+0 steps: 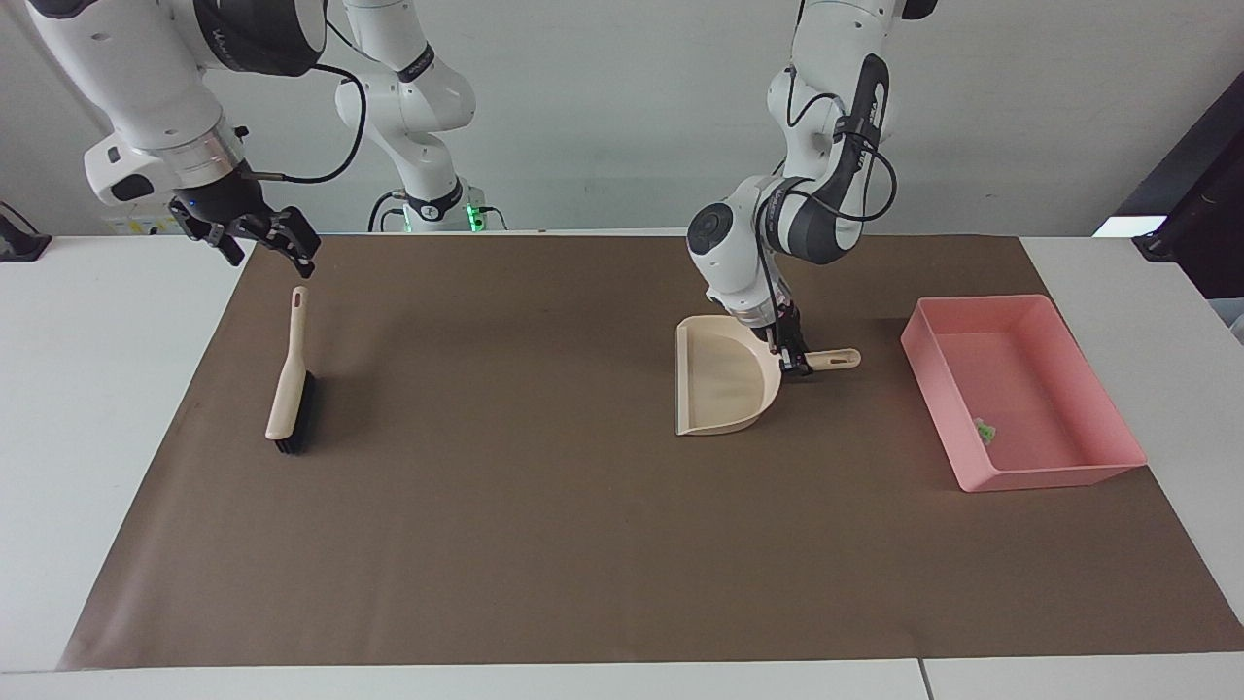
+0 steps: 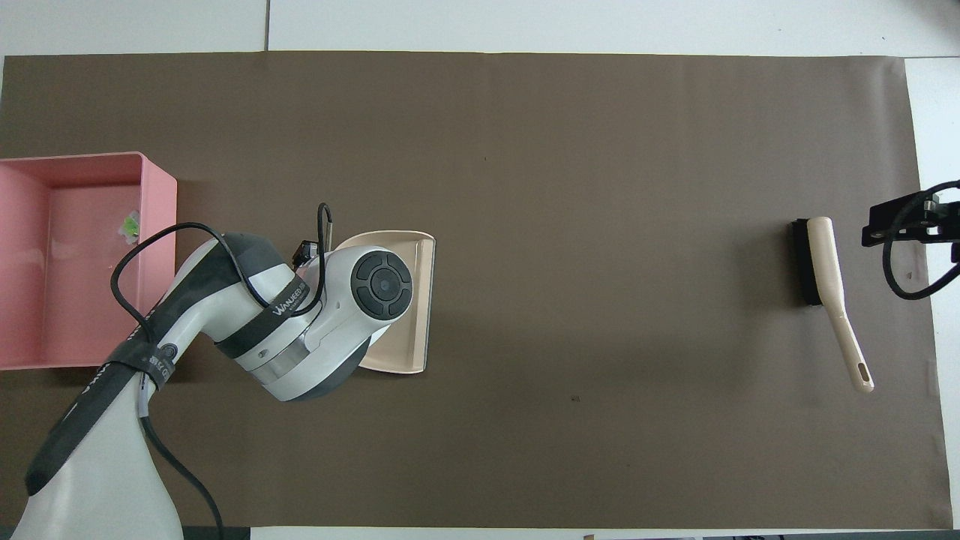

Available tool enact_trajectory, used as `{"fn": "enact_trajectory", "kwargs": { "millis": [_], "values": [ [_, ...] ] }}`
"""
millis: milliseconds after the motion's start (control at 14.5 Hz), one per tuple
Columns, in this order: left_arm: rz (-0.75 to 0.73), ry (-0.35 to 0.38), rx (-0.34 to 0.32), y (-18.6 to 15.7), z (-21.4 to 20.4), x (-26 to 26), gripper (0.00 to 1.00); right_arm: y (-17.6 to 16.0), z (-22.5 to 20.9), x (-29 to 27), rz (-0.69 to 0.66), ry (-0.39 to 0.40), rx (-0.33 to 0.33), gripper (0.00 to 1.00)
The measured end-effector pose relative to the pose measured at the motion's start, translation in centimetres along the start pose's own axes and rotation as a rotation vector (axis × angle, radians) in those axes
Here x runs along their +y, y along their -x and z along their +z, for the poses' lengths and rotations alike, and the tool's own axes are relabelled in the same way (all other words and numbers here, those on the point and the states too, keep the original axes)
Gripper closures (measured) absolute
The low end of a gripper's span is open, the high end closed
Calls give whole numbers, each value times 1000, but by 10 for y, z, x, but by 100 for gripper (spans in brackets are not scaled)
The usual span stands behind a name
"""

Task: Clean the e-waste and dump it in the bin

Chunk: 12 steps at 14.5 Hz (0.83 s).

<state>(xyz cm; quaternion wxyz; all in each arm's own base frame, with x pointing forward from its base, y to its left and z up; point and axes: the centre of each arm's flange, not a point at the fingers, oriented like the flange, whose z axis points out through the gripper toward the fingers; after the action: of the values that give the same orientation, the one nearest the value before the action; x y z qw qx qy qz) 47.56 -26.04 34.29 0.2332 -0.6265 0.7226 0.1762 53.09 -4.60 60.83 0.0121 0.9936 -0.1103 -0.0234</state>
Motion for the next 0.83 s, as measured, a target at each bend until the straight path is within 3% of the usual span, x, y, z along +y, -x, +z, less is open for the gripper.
{"fn": "enact_trajectory", "kwargs": {
  "millis": [138, 276, 828],
  "values": [
    [-65, 11, 8, 23, -11, -3, 27, 0, -1, 0, -1, 0, 1, 0],
    [-218, 70, 29, 61, -13, -5, 4, 1, -1, 0, 0, 0, 3, 0],
    [-1187, 411, 135, 200, 32, -18, 2, 2, -3, -7, -10, 5, 6, 0]
  ]
}}
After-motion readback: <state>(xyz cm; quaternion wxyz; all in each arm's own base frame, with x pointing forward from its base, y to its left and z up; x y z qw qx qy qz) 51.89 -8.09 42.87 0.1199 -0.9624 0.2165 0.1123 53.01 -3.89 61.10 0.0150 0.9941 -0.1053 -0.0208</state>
